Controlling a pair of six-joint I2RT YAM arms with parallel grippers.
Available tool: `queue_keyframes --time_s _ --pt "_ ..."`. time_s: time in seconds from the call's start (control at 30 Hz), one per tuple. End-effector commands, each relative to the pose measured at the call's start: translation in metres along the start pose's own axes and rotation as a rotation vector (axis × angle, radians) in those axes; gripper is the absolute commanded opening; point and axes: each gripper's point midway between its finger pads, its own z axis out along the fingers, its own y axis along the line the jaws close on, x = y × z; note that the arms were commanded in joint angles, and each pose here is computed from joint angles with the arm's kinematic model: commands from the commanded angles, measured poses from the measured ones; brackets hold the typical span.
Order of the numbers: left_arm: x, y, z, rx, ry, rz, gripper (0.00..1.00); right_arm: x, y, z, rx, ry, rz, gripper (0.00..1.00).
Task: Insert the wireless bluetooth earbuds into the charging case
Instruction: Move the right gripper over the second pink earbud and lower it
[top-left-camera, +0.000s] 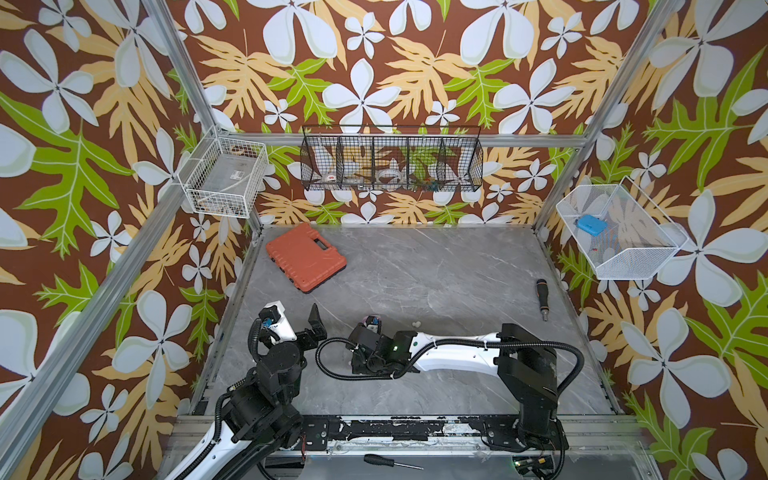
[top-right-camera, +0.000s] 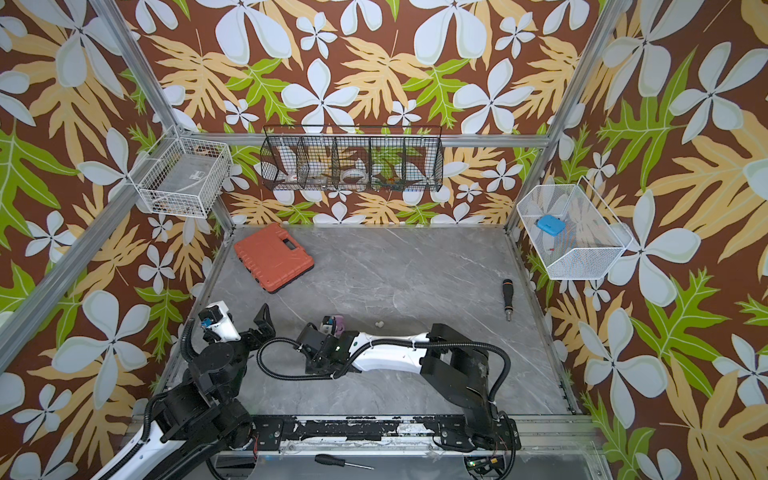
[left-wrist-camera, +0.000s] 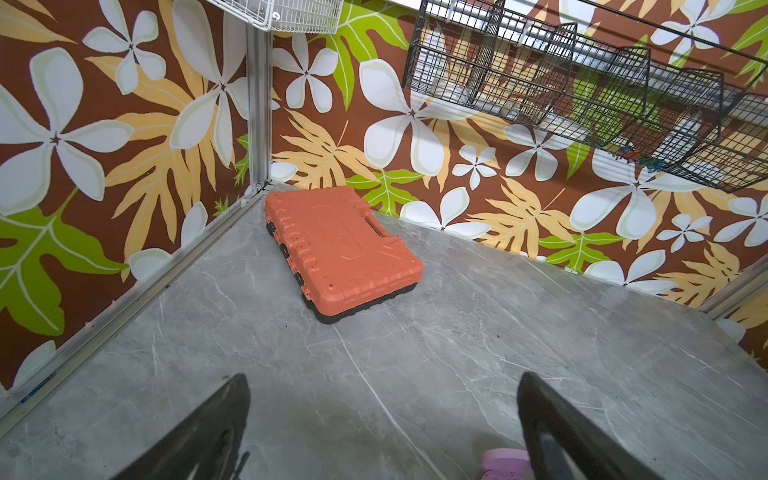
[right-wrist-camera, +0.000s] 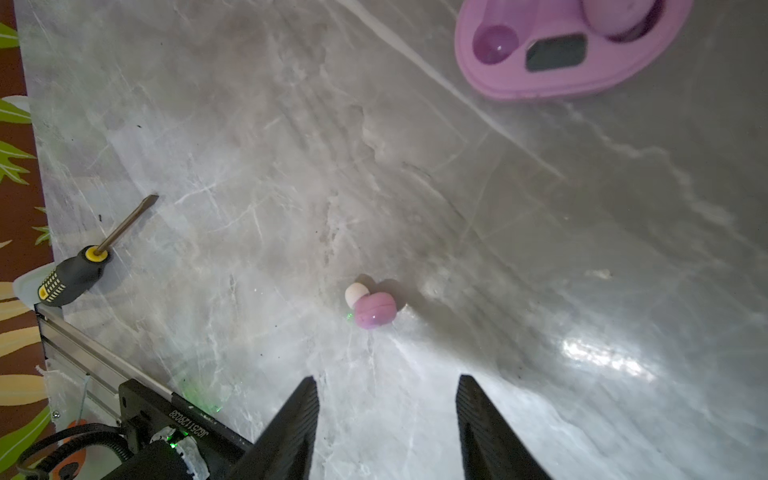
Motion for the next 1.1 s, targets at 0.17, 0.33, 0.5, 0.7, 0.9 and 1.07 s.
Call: queue_keyframes --time_s 0.17,0.33,0.5,0.7,0.9,1.07 --pt "-0.004 -0.003 0.000 0.015 -0.015 -0.011 1.00 -0.001 0.003 0.010 0.006 -0.002 -0.003 0.48" --pt "-0.003 -0.004 0.000 0.020 -0.013 -0.008 1.00 0.001 0.003 0.017 0.021 0.008 -0.017 0.46" --pt "-0.003 -0.005 0.000 0.023 -0.014 -0.007 1.00 0.001 0.003 0.020 0.027 0.010 -0.024 0.42" --pt "-0.003 -0.005 0.001 0.027 -0.013 -0.004 1.00 0.001 0.003 0.024 0.034 0.012 -0.036 0.40" --pt "-0.003 -0.006 0.001 0.029 -0.014 -0.003 1.00 0.001 0.004 0.028 0.034 0.018 -0.047 0.37" --pt "-0.002 -0.006 0.001 0.031 -0.012 -0.001 1.00 0.001 0.003 0.030 0.042 0.015 -0.052 0.36"
